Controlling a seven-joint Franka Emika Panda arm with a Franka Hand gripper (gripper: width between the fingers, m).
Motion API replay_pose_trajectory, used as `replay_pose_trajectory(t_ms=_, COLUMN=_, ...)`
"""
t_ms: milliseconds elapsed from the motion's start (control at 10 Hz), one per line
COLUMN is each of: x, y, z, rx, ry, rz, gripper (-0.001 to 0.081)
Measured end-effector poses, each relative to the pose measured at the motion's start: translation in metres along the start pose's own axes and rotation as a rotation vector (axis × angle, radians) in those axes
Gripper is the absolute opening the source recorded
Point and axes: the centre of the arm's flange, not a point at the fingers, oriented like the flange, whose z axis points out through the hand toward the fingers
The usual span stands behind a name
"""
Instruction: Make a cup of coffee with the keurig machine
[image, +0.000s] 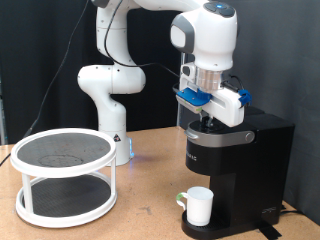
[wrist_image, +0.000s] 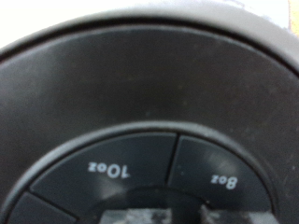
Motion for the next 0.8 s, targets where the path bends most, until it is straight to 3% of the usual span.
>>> replay_pose_trajectory(t_ms=500, x=-0.0011, y=-0.0022, z=-0.0006, rx=-0.001, ry=0.003, rz=-0.002, gripper=0.0000)
replay_pose_trajectory(t_ms=800, x=-0.0024, y=0.0048, z=-0.0031, rx=0.031, ry=-0.094, rz=-0.087, gripper=0.0000)
